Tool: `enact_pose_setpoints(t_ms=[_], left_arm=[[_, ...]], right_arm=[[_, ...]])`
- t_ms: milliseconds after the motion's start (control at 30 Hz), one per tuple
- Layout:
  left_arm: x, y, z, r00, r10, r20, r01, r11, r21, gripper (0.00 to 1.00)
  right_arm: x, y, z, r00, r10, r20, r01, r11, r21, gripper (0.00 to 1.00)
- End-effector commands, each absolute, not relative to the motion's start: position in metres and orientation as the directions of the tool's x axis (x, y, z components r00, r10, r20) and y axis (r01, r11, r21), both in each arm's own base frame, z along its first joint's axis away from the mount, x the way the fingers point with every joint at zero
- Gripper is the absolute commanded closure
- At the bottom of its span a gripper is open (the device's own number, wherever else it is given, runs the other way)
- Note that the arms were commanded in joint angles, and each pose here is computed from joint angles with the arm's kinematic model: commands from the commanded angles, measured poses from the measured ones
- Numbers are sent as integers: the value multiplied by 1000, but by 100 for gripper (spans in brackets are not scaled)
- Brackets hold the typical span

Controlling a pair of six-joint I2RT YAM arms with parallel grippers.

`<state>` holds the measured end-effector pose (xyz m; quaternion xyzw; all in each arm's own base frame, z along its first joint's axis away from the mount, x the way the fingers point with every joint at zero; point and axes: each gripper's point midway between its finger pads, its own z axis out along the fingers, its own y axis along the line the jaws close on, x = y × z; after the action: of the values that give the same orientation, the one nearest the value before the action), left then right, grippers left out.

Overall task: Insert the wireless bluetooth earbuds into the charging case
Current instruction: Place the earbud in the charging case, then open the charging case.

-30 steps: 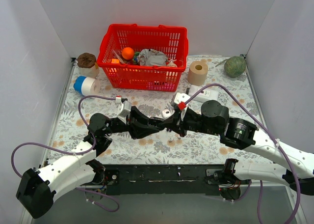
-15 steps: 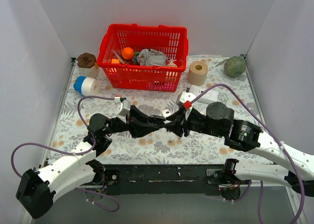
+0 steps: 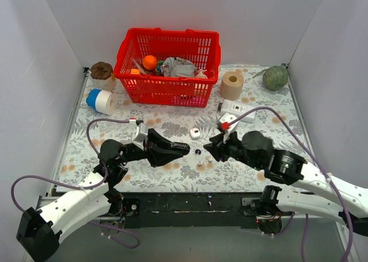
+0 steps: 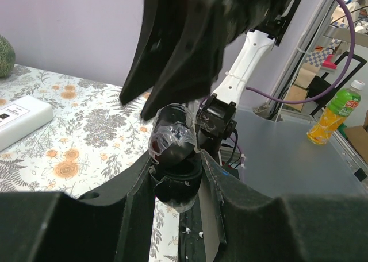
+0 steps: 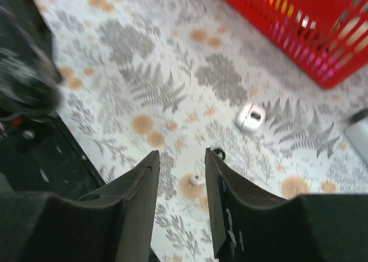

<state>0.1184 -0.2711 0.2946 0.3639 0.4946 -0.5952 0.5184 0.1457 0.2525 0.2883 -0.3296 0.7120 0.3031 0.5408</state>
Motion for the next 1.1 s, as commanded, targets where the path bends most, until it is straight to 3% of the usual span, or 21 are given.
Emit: enact_pose_setpoints(t_ms=[0,133,167,267,300,400,667,1067], left_arm=[[116,-266,296,-204,-268,-942,974,44,-223,100],[118,-265,293,-210,-249,-945,970,69,-233,100],[119,-265,293,-211,-245,-946,969,76,-236,100],[125,-266,291,-219,-227,-949,963,106,-248,100],[129,-268,286,-236,-206,-950,957,120,-264,100],[132,-272,287,-240,-183,-953,957,117,-264,100],[132,-279,288,-235,-178,-955,965,71,-251,100],[130,-279,287,-201,-174,-964,975,57,-213,100]], right_arm=[[158,257,242,-276,-211,-938,-752,655,74,54],[146,267,266,-249,-142,-958,-804,582,122,54],[133,271,286,-215,-86,-973,-851,505,143,57],[112,279,323,-158,-18,-987,-917,375,140,78],[105,281,322,-158,-55,-986,-934,333,131,90],[91,291,335,-171,-96,-981,-959,245,144,99],[85,312,339,-202,-164,-966,-967,189,170,99],[94,322,332,-224,-200,-954,-958,225,178,99]])
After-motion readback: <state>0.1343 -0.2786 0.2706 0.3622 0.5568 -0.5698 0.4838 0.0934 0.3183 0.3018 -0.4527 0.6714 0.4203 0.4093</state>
